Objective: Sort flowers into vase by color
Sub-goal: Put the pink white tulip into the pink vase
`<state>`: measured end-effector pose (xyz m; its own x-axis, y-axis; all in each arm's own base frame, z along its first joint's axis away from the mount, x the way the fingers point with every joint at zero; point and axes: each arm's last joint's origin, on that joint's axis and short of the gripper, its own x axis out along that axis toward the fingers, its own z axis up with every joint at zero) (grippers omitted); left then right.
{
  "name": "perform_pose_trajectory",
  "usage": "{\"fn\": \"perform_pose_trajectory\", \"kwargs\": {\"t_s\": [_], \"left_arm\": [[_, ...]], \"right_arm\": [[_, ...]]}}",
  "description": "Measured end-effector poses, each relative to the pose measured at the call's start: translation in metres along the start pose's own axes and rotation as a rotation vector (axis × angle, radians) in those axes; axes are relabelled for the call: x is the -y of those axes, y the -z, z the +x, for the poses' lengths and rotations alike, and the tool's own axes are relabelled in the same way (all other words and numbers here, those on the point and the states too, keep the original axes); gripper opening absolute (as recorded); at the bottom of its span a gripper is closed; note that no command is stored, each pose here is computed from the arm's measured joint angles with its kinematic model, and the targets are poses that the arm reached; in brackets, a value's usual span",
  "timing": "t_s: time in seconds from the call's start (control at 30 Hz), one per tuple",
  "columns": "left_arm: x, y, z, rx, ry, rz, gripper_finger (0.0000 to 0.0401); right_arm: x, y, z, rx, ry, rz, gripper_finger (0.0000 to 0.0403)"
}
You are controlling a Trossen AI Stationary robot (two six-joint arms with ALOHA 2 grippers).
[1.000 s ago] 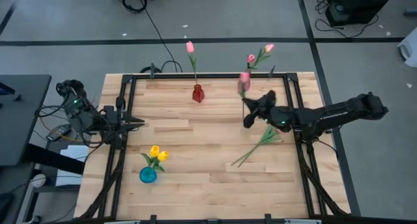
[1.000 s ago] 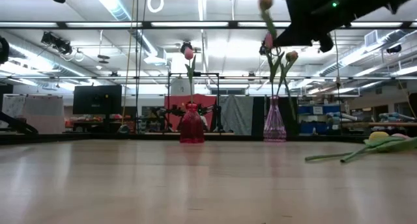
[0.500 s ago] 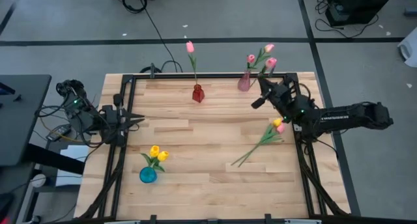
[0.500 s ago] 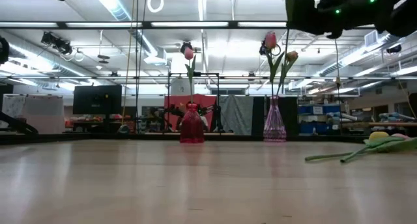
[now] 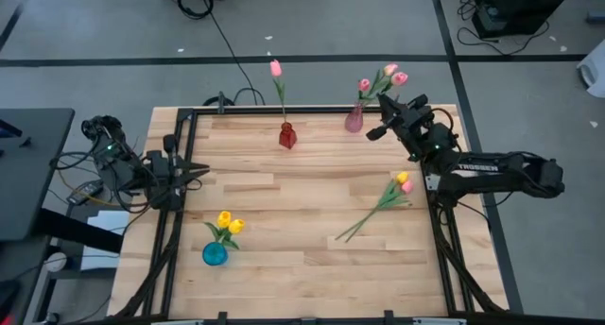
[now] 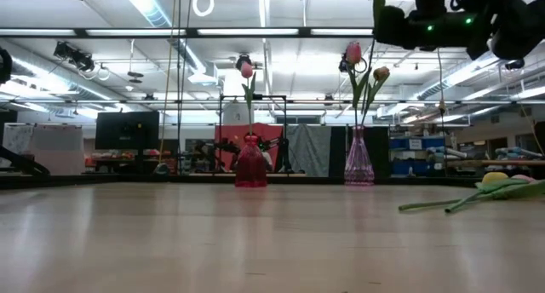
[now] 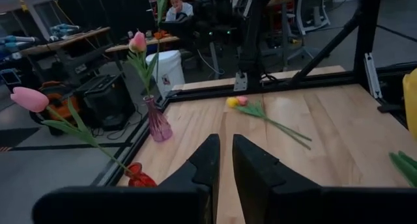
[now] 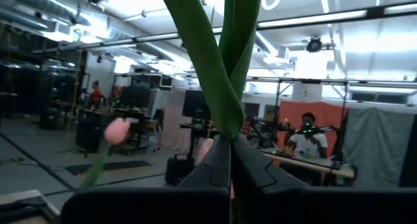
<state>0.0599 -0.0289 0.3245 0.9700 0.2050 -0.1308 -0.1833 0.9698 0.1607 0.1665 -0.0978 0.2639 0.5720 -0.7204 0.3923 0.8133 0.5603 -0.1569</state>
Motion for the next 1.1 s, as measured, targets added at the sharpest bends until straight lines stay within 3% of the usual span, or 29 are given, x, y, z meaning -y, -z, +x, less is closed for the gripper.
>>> {"fn": "perform_pose_trajectory", "kwargs": {"t_s": [0.7,1.1], "left_arm": [[0.0,0.0,0.0,0.001,-0.003,-0.027,0.0046],[0.0,0.0,0.0,0.0,0.004,-0.057,0.0046]], "right_arm": [[0.002,0.051,0.021,-0.099,-0.014,-0.038,0.0009],[-0.001,0.072,0.016,-0.327,-0.026,0.036,0.0009]]}}
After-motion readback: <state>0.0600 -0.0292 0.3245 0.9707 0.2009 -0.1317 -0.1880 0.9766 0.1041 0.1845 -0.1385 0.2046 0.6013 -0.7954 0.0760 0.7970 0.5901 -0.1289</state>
